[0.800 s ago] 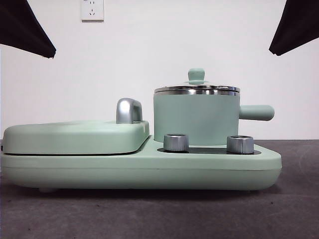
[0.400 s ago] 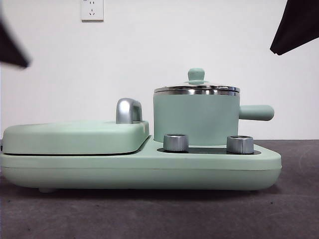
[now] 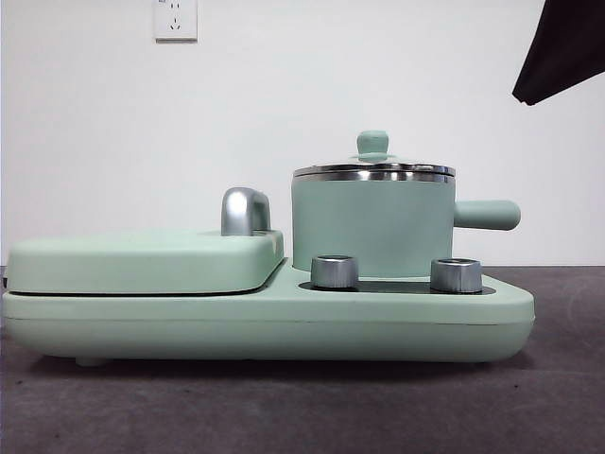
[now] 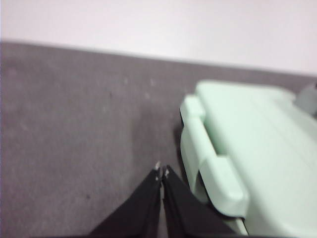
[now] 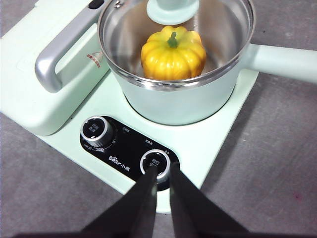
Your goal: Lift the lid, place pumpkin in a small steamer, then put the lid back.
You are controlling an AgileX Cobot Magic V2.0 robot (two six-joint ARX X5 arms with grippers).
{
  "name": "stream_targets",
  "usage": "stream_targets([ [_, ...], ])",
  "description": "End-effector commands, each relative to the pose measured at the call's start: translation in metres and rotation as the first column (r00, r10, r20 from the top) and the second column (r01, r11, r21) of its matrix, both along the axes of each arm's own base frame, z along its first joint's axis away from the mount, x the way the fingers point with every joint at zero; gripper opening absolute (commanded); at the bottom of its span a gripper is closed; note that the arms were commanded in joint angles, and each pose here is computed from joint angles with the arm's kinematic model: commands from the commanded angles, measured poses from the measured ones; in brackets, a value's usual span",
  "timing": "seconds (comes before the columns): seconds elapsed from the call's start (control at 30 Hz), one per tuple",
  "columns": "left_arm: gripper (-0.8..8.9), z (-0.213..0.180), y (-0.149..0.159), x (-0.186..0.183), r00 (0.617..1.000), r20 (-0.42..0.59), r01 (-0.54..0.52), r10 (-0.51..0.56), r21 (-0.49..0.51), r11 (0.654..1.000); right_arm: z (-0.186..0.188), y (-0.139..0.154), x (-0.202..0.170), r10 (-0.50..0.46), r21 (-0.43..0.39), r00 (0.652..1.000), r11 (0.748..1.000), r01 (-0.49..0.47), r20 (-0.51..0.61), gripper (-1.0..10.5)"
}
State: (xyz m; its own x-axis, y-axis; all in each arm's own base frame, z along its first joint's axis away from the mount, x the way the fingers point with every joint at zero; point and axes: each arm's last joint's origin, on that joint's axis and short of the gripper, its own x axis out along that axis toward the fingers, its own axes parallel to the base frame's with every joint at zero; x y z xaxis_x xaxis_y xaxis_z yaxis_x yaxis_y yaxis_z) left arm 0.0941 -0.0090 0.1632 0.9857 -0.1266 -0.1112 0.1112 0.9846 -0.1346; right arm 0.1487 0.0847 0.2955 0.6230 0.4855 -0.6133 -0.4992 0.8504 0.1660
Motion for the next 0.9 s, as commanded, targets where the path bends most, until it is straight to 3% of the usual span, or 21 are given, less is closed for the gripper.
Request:
stream_targets([
  [0.03, 0.07, -0.004, -0.001, 0.001, 1.0, -0.006, 0.015, -0.016, -0.029, 0.999, 0.002, 0.001, 0.0, 0.008, 0.003, 1.0, 1.0, -0.009, 0.013, 0.4],
  [0.43, 0.07, -0.004, -0.001, 0.001, 1.0, -0.008, 0.017, -0.017, -0.028, 0.999, 0.003, 0.001, 0.0, 0.01, 0.004, 1.0, 1.0, -0.01, 0.023, 0.4],
  [0.5, 0.07, -0.004, -0.001, 0.001, 1.0, -0.008, 0.017, -0.017, -0.028, 0.999, 0.003, 0.001, 0.0, 0.043, -0.051, 0.997, 0.998, -0.04, 0.06, 0.4],
  [0.6, 0.07, -0.004, -0.001, 0.001, 1.0, -0.008, 0.016, -0.017, -0.028, 0.999, -0.007, -0.007, -0.001, -0.03, -0.126, 0.986, 0.991, 0.051, 0.166, 0.4],
  [0.7, 0.07, -0.004, -0.001, 0.001, 1.0, -0.008, 0.016, -0.016, -0.028, 0.999, -0.035, -0.019, -0.012, -0.089, -0.045, 0.931, 0.993, 0.112, 0.353, 0.4],
  [0.77, 0.07, -0.004, -0.001, 0.001, 1.0, -0.008, 0.016, -0.016, -0.028, 0.999, -0.058, -0.031, -0.025, -0.137, -0.003, 0.875, 0.988, 0.157, 0.463, 0.4],
  [0.9, 0.07, -0.004, -0.001, 0.001, 1.0, -0.008, 0.016, -0.016, -0.028, 0.999, -0.098, -0.053, -0.044, -0.275, 0.046, 0.768, 0.951, 0.306, 0.578, 0.4],
])
